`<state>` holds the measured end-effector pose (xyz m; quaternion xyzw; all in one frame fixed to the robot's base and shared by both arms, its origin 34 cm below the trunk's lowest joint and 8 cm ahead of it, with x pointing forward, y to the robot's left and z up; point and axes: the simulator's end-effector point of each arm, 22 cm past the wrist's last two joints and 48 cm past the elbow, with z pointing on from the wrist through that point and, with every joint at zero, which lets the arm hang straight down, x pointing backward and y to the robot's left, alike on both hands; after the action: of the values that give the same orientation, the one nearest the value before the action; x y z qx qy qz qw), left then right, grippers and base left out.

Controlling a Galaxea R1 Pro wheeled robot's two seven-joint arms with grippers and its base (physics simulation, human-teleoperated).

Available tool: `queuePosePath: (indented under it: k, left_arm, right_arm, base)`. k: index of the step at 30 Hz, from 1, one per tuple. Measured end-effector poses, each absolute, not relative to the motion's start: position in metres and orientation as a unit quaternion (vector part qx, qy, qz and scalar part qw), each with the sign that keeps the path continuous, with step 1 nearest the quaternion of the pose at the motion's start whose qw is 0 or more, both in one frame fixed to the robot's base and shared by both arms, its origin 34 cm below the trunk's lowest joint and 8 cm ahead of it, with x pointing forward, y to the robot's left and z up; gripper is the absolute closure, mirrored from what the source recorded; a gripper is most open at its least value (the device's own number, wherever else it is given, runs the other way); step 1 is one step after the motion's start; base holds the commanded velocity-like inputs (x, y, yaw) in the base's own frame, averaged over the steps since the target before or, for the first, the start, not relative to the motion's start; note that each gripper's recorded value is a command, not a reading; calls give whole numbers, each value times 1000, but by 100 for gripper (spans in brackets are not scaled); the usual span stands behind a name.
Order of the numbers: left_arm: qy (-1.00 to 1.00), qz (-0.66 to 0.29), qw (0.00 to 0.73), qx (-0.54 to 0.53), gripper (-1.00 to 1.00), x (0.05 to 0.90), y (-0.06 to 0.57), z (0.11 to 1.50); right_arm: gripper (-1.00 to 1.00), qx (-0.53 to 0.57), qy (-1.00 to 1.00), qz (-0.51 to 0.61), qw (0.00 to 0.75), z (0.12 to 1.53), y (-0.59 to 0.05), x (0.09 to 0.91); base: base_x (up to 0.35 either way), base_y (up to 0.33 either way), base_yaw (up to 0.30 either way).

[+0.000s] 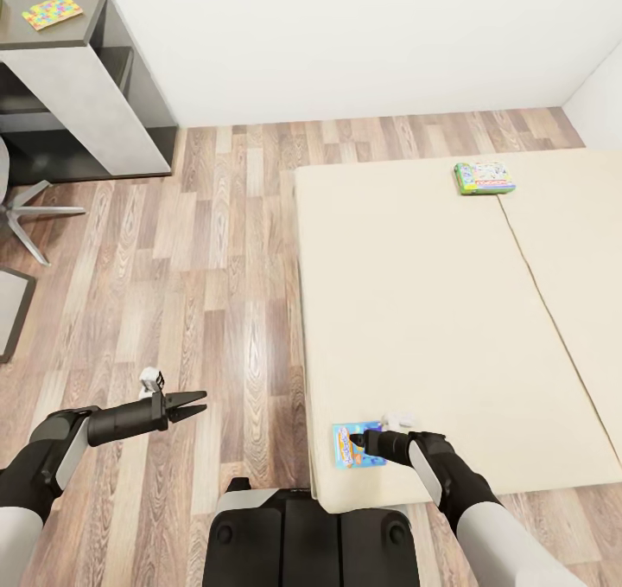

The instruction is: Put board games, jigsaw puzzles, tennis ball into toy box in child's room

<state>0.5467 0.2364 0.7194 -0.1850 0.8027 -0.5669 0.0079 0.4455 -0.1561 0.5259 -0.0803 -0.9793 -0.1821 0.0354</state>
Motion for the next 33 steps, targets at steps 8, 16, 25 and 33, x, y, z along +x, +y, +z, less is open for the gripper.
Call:
queuePosePath:
  k: [8, 16, 25, 33]
  left_arm:
    - [803, -567, 8, -185, -100, 547, 236, 719]
    - [803, -567, 8, -185, -100, 547, 236, 719]
    - [803, -567, 8, -185, -100, 547, 236, 719]
    - [803, -567, 8, -185, -100, 547, 236, 719]
  right_arm:
    - [-100, -80, -979, -182, 34, 526, -156, 446]
    - [-100, -80, -979, -182, 34, 526, -156, 446]
    - [-100, -80, -979, -182, 34, 526, -156, 446]
    - [-100, -80, -979, -182, 34, 526, -156, 446]
  base:
    - [0, 0, 0]
    - [0, 0, 0]
    - [0, 0, 0]
    - [0, 0, 0]
